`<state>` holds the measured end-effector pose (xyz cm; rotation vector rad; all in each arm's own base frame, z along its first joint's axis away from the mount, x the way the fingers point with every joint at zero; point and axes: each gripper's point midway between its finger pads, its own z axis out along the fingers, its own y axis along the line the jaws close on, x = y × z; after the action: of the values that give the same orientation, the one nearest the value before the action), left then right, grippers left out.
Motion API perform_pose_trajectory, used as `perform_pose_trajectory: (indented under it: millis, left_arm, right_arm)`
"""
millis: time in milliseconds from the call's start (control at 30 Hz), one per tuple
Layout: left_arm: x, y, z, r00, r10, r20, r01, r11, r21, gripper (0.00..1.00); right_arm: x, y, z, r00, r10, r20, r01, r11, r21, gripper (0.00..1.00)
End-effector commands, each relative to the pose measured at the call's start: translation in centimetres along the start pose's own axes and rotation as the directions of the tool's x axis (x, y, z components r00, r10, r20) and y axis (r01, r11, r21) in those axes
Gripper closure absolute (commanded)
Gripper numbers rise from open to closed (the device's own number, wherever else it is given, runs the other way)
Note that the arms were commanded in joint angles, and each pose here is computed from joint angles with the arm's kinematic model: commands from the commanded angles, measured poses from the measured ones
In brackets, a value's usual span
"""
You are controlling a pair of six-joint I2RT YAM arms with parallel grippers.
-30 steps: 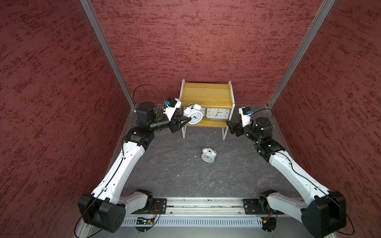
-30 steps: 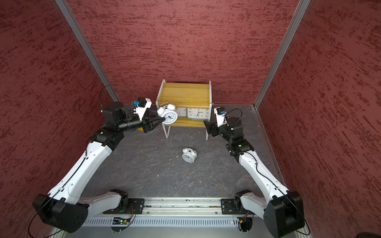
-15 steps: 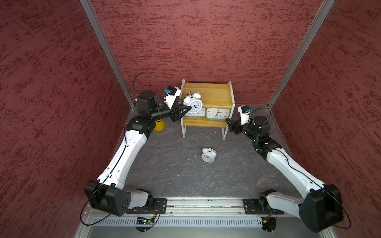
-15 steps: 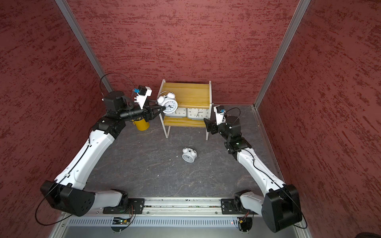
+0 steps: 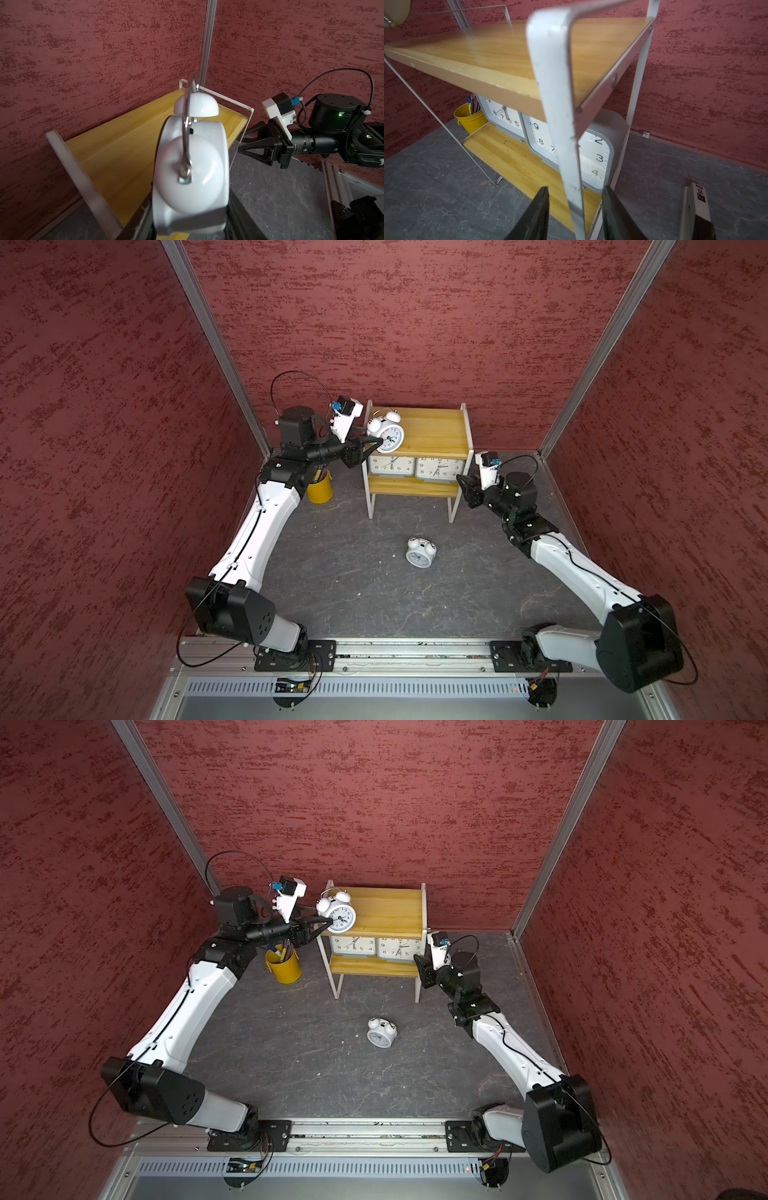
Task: Place the alarm clocks on the shelf by style
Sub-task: Place the alarm on the shelf.
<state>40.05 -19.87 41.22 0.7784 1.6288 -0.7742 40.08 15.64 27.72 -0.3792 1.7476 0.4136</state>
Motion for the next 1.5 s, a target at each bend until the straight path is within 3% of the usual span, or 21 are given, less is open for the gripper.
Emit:
perform_pose_trajectory:
  millis: [0,333,767,967,1167,1467]
  left_arm:
    - [-2.0,0.2,-0.2,0.998,0.056,0.042,-0.056,0.998,0.004,0.8]
    - [-1.3,1.4,0.7,0.999,0.046,0.017,-0.046,0.999,0.005,0.78]
    - [-0.4,2.4,1.7,0.999,0.031,-0.019,-0.031,0.999,0.016,0.75]
    - [-0.1,2.6,2.2,0.999,0.025,-0.027,-0.024,0.999,0.029,0.69]
    - [0.3,3.1,2.6,0.999,0.008,-0.042,-0.007,1.0,0.022,0.56]
    - [-0.5,3.7,2.6,1.0,0.019,-0.021,-0.019,1.0,-0.01,0.21]
  right_arm:
    - [-2.8,0.4,0.1,0.997,-0.024,0.077,0.026,0.999,-0.025,0.64]
    - [-2.5,0.6,0.4,0.997,-0.036,0.069,0.039,0.998,-0.043,0.8]
    - [-1.9,0.9,0.6,0.998,-0.035,0.045,0.037,0.997,-0.061,0.78]
    - [-1.6,0.9,0.7,0.999,-0.03,0.034,0.032,0.997,-0.066,0.78]
    - [-1.4,1.0,0.8,0.999,-0.028,0.03,0.03,0.997,-0.067,0.77]
    - [-1.2,0.8,0.6,0.999,-0.026,0.026,0.027,0.998,-0.059,0.76]
